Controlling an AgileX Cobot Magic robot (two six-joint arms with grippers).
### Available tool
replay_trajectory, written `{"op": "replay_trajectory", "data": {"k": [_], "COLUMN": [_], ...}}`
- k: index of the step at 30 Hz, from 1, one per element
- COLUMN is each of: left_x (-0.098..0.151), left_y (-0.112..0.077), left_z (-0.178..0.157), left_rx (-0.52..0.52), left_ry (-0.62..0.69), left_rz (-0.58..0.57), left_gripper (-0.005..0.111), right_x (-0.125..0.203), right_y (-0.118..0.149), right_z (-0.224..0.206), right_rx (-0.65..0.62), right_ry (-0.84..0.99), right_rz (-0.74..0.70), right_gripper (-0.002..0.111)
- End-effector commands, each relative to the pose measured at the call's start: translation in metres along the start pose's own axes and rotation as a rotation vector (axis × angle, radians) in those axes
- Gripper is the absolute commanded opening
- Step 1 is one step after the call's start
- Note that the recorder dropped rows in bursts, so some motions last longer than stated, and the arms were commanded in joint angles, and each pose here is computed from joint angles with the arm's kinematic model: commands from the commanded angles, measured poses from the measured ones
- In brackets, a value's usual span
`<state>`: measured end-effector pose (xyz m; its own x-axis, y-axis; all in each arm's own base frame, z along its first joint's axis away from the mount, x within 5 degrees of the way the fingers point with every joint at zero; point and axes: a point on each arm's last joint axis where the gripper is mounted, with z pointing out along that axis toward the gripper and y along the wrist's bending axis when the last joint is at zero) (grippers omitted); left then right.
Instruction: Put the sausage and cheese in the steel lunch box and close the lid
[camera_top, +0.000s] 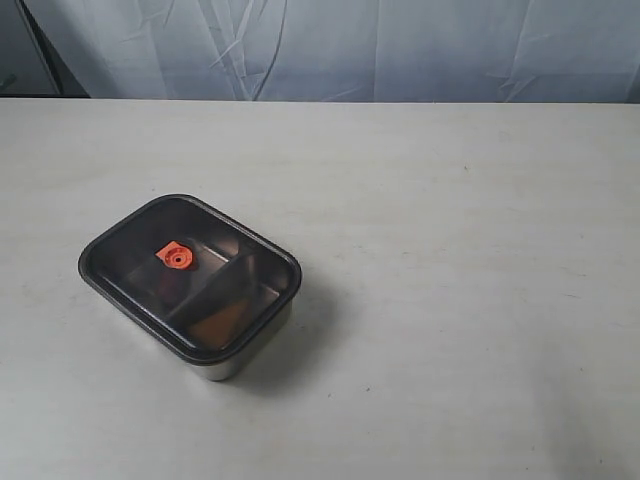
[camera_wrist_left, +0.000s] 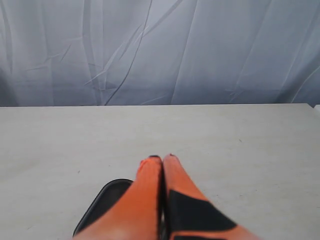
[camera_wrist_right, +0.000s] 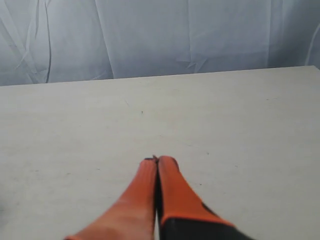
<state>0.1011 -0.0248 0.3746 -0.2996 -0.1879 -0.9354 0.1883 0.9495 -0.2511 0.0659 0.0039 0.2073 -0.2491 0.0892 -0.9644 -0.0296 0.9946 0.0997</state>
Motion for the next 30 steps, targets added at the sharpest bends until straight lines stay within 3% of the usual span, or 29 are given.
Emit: {"op": "replay_trajectory", "data": {"k": [1, 8, 30], "left_x": [0.001, 0.001, 0.001], "left_y": [0.0, 0.0, 0.0], "left_z": [-0.002, -0.002, -0.002], "left_rx": [-0.001, -0.001, -0.001], "left_ry": [-0.006, -0.006, -0.006], "left_rz": [0.005, 0.005, 0.005], "left_gripper": [0.0, 0.0, 0.0], "right_x": [0.004, 0.02, 0.023], "right_y": [-0.001, -0.003, -0.003], "right_z": [0.0, 0.001, -0.002], "right_rx": [0.011, 0.012, 0.012], "right_ry": [-0.025, -0.016, -0.005], "right_rz": [-0.007, -0.006, -0.007], "right_gripper": [-0.001, -0.001, -0.001]}}
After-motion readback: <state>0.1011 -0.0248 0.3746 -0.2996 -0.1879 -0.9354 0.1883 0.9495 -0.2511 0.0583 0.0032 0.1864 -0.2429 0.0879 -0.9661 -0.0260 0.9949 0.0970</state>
